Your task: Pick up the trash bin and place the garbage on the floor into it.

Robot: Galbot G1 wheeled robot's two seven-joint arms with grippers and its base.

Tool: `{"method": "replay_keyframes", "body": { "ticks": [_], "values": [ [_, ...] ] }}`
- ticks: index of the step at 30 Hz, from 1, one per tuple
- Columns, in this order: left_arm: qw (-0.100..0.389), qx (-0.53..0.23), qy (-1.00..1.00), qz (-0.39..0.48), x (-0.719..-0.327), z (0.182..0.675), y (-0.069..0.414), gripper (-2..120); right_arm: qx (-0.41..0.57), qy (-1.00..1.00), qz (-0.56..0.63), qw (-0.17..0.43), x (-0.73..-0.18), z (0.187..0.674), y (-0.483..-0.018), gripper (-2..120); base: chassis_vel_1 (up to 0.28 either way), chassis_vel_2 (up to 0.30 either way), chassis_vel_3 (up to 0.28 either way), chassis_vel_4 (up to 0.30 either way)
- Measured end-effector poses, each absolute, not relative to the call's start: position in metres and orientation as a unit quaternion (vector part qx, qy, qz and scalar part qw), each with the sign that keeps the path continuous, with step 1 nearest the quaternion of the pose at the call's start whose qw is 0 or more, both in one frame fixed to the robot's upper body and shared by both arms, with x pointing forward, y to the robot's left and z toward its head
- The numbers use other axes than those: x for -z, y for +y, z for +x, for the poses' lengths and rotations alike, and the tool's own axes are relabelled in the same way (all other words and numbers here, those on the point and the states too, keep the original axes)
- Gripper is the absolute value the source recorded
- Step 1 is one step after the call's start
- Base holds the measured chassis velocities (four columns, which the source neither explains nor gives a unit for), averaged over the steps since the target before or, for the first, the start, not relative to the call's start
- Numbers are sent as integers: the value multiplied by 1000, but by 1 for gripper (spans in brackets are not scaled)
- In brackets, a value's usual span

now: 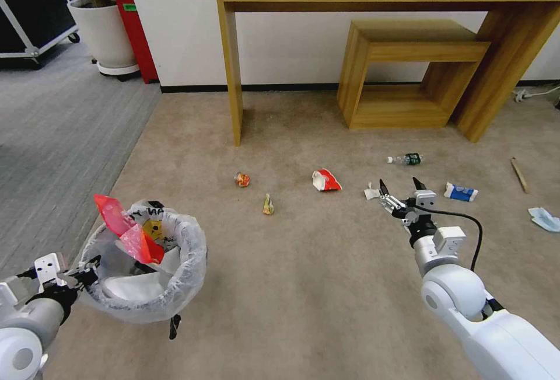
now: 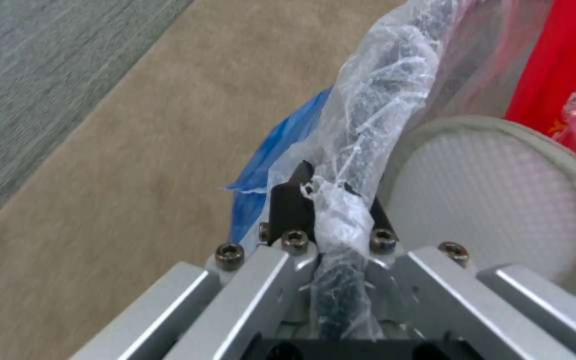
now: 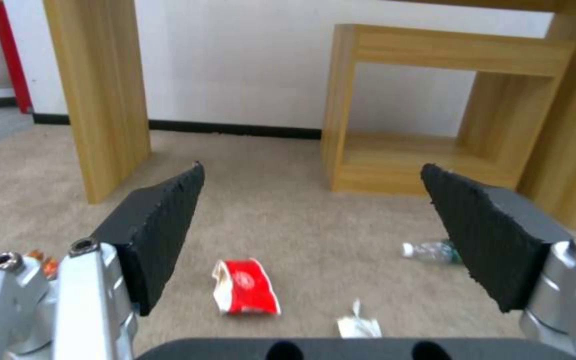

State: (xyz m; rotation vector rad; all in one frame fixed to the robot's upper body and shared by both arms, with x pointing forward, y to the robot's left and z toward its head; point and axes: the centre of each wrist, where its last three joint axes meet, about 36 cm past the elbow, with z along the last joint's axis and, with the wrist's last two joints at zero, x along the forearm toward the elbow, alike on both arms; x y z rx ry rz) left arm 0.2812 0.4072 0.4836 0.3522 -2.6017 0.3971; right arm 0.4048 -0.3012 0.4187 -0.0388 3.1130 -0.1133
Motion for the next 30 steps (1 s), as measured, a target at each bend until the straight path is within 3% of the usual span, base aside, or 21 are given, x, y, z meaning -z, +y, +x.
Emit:
{"method": "replay_keyframes", "body": {
  "ticks": [6, 12, 30],
  "values": [
    [241, -146, -951, 128, -482, 282, 407, 1, 34, 999, -12, 15, -418, 406, -299, 85, -278, 276, 261, -266],
    [240, -149, -951, 126, -481, 284, 405, 1, 26, 999, -15, 29, -416, 408, -297, 95, -164, 194, 166, -179],
    [240, -149, -950, 129, -481, 280, 402, 1, 29, 999, -10, 35, -416, 409, -298, 93, 14, -13, -16, 9]
  ]
}}
